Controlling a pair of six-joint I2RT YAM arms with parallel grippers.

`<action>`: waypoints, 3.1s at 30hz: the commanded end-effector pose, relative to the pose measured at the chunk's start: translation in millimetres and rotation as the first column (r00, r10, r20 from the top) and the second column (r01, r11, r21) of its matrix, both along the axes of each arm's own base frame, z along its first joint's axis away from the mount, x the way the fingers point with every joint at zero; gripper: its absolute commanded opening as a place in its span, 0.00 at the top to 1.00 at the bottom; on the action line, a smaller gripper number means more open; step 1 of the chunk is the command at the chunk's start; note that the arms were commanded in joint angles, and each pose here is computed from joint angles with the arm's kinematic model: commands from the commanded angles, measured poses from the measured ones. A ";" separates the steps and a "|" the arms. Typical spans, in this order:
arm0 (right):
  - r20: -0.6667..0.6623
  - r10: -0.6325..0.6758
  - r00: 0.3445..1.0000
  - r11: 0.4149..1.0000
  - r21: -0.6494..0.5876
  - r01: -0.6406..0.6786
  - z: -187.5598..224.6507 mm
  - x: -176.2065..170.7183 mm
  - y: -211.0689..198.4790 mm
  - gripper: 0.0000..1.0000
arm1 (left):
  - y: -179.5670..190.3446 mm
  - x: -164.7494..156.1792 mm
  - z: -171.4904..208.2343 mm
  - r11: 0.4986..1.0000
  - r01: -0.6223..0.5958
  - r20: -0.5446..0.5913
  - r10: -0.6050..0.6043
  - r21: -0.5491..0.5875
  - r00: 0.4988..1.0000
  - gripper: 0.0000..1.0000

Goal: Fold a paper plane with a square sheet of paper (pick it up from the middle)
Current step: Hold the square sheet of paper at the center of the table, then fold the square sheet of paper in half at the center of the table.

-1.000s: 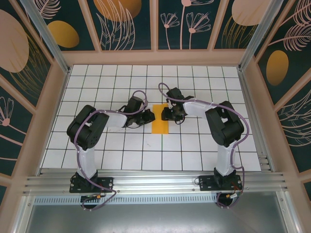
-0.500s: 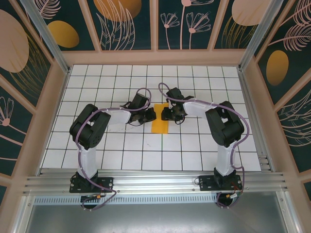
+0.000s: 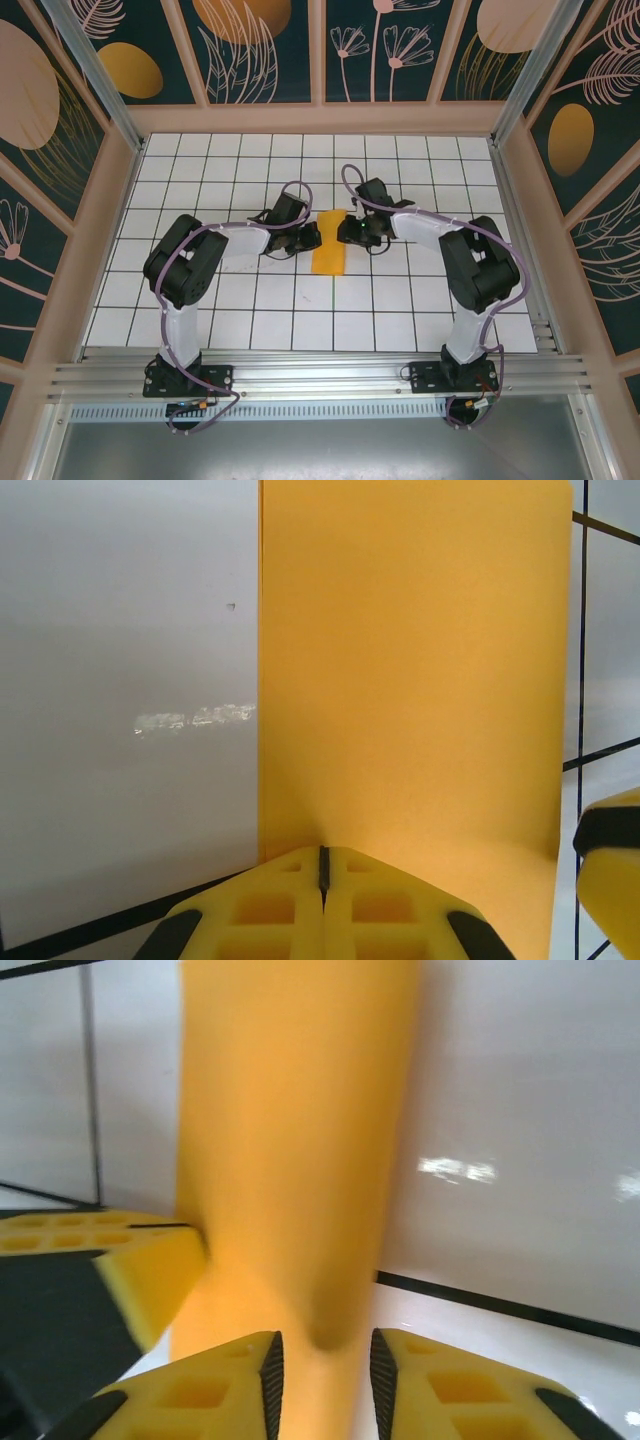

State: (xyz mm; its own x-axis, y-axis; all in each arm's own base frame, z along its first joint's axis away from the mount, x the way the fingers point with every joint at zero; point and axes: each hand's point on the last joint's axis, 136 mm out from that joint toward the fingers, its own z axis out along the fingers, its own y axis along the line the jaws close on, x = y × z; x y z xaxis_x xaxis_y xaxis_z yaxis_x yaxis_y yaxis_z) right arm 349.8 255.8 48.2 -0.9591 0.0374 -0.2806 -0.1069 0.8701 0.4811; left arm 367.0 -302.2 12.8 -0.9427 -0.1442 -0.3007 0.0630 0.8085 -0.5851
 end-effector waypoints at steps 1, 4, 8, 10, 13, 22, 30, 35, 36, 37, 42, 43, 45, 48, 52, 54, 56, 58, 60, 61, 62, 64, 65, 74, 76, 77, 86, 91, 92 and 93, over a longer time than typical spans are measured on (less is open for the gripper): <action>0.012 0.020 1.000 0.997 0.073 -0.021 10.9 -0.4 12.3 0.77 | 43.8 -27.0 -65.1 0.975 -0.022 -0.130 0.053 0.223 0.990 0.98; 0.030 0.002 1.000 0.998 0.063 -0.004 14.5 4.8 10.2 0.78 | 43.3 -28.3 -67.1 0.974 -0.017 -0.136 0.049 0.224 0.989 0.98; 0.028 0.029 0.999 0.994 0.109 -0.032 16.4 4.0 18.9 0.78 | 44.4 -27.9 -67.3 0.973 -0.019 -0.136 0.051 0.228 0.989 0.98; 0.015 0.033 0.999 0.993 0.110 -0.034 13.3 4.4 21.2 0.79 | 44.1 -28.2 -67.6 0.973 -0.016 -0.138 0.049 0.229 0.989 0.98; -0.002 0.048 0.999 0.991 0.121 -0.047 7.0 5.0 25.8 0.80 | 43.8 -27.8 -68.0 0.973 -0.017 -0.138 0.050 0.231 0.989 0.98; -0.086 -0.002 0.996 1.000 0.026 0.004 -36.2 2.3 4.7 0.84 | 47.7 -29.0 -72.3 0.968 -0.022 -0.147 0.060 0.249 0.987 0.98; -0.098 -0.025 0.995 1.000 0.016 0.027 -44.2 -1.8 -5.7 0.86 | 49.9 -31.9 -75.5 0.966 -0.022 -0.151 0.063 0.257 0.986 0.98; -0.034 0.023 0.999 0.991 0.134 -0.018 1.8 -6.5 8.0 0.85 | 50.3 -31.4 -74.3 0.966 -0.026 -0.149 0.066 0.257 0.987 0.98; -0.040 0.029 0.999 0.989 0.147 -0.023 3.6 -11.6 8.8 0.85 | 50.3 -31.3 -74.2 0.966 -0.027 -0.148 0.066 0.257 0.987 0.98; -0.049 0.036 0.998 0.988 0.155 -0.028 2.6 -16.7 9.2 0.86 | 50.6 -31.3 -74.4 0.966 -0.028 -0.147 0.068 0.256 0.987 0.98; -0.125 0.057 0.990 0.991 0.132 -0.040 -25.7 -43.4 4.6 0.86 | 50.0 -31.8 -75.0 0.967 -0.030 -0.148 0.070 0.252 0.986 0.99; -0.140 0.045 0.989 0.994 0.105 -0.030 -33.5 -45.4 0.2 0.87 | 50.0 -32.2 -75.3 0.967 -0.030 -0.149 0.069 0.252 0.986 0.98; -0.155 0.025 0.988 0.998 0.058 -0.016 -44.4 -46.7 -7.6 0.87 | 50.0 -32.1 -75.1 0.968 -0.031 -0.148 0.070 0.251 0.986 0.99; -0.143 0.020 0.990 0.999 0.046 -0.014 -41.0 -44.2 -8.6 0.88 | 50.1 -32.3 -75.2 0.968 -0.032 -0.149 0.072 0.251 0.986 0.99; -0.079 0.057 0.995 0.994 0.101 -0.049 -11.7 -41.9 4.4 0.88 | 50.1 -32.0 -74.9 0.968 -0.033 -0.148 0.072 0.251 0.986 0.99; -0.062 0.087 0.994 0.988 0.136 -0.078 -2.3 -48.4 13.1 0.88 | 49.9 -32.4 -75.2 0.968 -0.033 -0.150 0.072 0.249 0.986 0.99; -0.072 0.096 0.993 0.983 0.162 -0.083 -3.8 -54.3 16.2 0.88 | 50.4 -31.8 -75.0 0.968 -0.036 -0.149 0.075 0.249 0.986 0.99; -0.098 0.100 0.990 0.984 0.156 -0.084 -13.8 -64.6 18.3 0.89 | 50.2 -32.3 -75.7 0.968 -0.034 -0.151 0.074 0.249 0.986 0.99; -0.137 0.084 0.987 0.989 0.135 -0.065 -29.0 -73.2 12.8 0.89 | 50.1 -32.8 -76.1 0.968 -0.033 -0.151 0.072 0.249 0.986 0.99; -0.151 0.075 0.986 0.991 0.123 -0.057 -35.4 -77.3 9.5 0.89 | 50.3 -32.8 -76.2 0.968 -0.033 -0.151 0.073 0.249 0.986 0.99; -0.165 0.069 0.984 0.993 0.111 -0.051 -41.0 -81.5 6.1 0.89 | 50.1 -32.6 -76.0 0.968 -0.033 -0.150 0.072 0.248 0.986 0.99; -0.186 0.061 0.981 0.995 0.093 -0.044 -48.8 -88.4 0.6 0.89 | 50.1 -33.2 -76.0 0.968 -0.032 -0.150 0.071 0.247 0.986 0.99; -0.189 0.063 0.980 0.995 0.093 -0.046 -48.2 -89.5 0.2 0.89 | 49.9 -32.5 -75.6 0.969 -0.034 -0.149 0.072 0.246 0.986 0.99; -0.120 0.070 0.990 0.990 0.132 -0.054 -13.6 -82.8 10.8 0.89 | 49.8 -32.6 -75.2 0.968 -0.031 -0.149 0.070 0.248 0.986 0.99; -0.166 0.061 0.984 0.993 0.106 -0.044 -32.9 -91.5 4.9 0.89 | 49.2 -31.9 -74.3 0.969 -0.029 -0.146 0.067 0.247 0.987 0.99; -0.179 0.057 0.982 0.995 0.095 -0.040 -39.5 -94.2 2.5 0.89 | 49.4 -31.7 -74.2 0.969 -0.029 -0.146 0.067 0.247 0.987 0.99; 0.010 0.057 0.998 0.988 0.143 -0.058 29.0 -46.9 15.6 0.89 | 49.6 -31.9 -72.5 0.969 -0.024 -0.143 0.062 0.248 0.988 0.99; 0.104 -0.038 0.994 0.990 0.142 0.022 45.2 1.2 4.2 0.88 | 48.8 -31.1 -71.6 0.969 -0.024 -0.144 0.061 0.245 0.988 0.99; 0.101 -0.039 0.994 0.990 0.141 0.025 41.6 8.2 5.2 0.89 | 48.5 -31.2 -71.6 0.969 -0.021 -0.144 0.058 0.246 0.988 0.99; 0.102 -0.032 0.994 0.989 0.148 0.017 40.4 14.7 8.2 0.89 | 48.3 -31.4 -71.5 0.969 -0.019 -0.145 0.057 0.247 0.988 0.99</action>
State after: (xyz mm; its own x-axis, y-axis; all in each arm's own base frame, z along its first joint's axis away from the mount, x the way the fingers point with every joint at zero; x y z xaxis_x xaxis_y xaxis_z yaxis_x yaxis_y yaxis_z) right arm 339.9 267.4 87.9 -0.9403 0.0916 -0.3278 -0.1351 0.7835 0.6065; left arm 370.6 -303.0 11.9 -0.9382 -0.1425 -0.3154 0.0709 0.8127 -0.5783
